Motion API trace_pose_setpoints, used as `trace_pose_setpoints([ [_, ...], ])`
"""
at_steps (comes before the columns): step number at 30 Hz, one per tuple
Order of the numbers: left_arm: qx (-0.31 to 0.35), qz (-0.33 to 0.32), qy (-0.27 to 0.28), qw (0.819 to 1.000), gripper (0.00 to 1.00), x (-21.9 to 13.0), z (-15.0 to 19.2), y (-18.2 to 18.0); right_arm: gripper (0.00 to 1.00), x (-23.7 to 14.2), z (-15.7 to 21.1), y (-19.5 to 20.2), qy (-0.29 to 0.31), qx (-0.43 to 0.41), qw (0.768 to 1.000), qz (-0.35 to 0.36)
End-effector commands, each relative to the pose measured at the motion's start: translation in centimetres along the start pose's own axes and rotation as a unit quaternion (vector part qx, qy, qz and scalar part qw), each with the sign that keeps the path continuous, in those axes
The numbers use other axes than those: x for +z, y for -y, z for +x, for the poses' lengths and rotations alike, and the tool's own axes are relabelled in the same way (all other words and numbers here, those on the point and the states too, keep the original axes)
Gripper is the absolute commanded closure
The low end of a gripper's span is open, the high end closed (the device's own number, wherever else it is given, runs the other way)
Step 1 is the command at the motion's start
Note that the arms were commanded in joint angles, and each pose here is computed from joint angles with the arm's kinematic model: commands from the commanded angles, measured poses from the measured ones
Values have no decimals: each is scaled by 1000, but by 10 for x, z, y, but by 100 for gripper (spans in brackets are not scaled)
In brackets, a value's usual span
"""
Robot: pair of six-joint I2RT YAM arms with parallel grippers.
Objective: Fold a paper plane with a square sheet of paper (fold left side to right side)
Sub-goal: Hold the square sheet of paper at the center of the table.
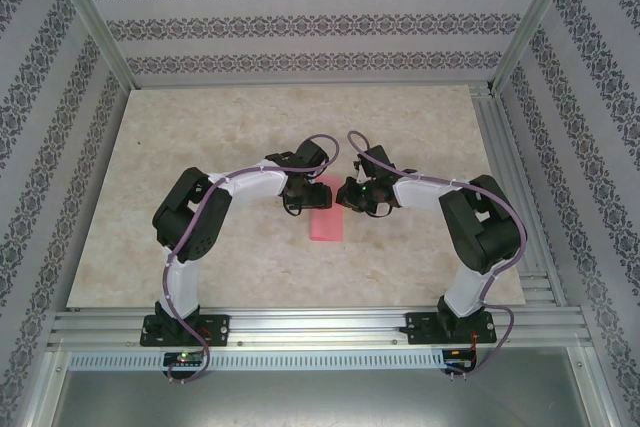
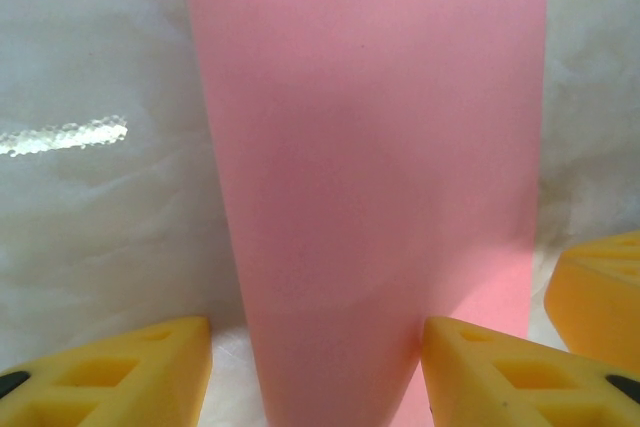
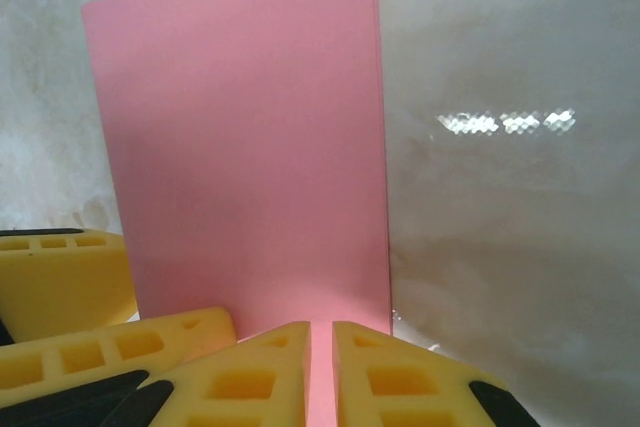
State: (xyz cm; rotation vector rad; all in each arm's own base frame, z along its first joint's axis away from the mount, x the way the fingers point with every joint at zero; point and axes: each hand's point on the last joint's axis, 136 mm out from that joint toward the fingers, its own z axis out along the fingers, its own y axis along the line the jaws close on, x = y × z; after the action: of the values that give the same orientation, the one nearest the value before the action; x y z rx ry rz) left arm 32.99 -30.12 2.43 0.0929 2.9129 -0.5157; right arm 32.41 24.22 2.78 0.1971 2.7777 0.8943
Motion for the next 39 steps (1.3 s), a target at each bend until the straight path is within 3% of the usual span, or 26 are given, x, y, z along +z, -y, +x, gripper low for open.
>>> trace_pose_setpoints([
  [1,25,29,-25,999,41,25,15,20,86,5,-3,-6,1,-2,1000,-6],
  [17,28,26,-16,999,40,19,12,21,87,13,15,35,-29,-5,997,76],
  [30,19,95,68,993,30,-66,-19,35,88,21,18,39,-40,-3,996,80],
  [34,11,145,65,987,42,-73,-15,48,88,21,19,40,-41,-3,996,80],
  [39,-10,179,34,983,57,-54,-8,56,88,20,18,38,-40,-4,996,79],
])
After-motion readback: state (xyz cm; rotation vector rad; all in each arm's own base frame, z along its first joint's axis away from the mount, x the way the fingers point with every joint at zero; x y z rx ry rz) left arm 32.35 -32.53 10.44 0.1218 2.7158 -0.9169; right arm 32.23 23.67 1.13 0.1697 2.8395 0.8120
